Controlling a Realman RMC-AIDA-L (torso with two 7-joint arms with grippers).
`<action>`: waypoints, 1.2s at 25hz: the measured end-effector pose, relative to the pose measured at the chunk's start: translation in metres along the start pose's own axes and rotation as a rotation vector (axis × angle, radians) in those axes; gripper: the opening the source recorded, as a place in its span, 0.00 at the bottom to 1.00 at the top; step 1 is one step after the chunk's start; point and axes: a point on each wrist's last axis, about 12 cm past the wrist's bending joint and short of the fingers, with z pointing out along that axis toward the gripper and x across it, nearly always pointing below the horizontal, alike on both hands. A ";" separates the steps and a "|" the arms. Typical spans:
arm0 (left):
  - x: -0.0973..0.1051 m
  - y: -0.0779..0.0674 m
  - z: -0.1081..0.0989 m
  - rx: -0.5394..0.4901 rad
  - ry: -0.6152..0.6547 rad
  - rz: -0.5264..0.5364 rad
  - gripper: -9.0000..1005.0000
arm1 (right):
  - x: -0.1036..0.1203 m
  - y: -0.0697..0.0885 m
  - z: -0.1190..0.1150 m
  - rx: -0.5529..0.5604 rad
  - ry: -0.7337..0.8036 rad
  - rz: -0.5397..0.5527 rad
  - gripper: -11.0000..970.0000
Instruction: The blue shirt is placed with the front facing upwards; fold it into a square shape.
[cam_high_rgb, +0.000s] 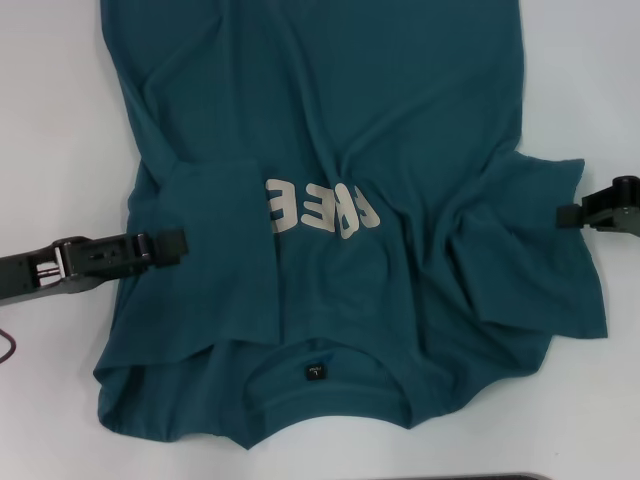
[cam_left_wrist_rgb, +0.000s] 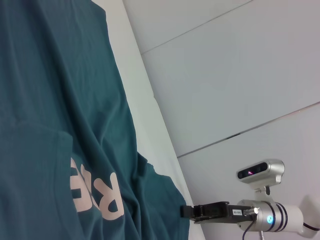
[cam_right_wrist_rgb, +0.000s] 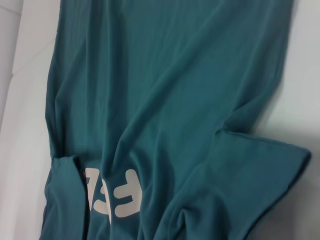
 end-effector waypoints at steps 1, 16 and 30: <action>0.000 0.000 0.000 0.000 0.000 0.000 0.59 | 0.000 0.000 -0.001 0.001 -0.002 0.000 0.03; 0.001 0.001 -0.005 -0.002 -0.025 -0.010 0.59 | -0.005 0.002 -0.036 -0.005 -0.086 0.014 0.02; 0.003 0.001 -0.012 -0.007 -0.061 -0.018 0.59 | -0.021 0.018 -0.050 -0.063 -0.160 -0.019 0.03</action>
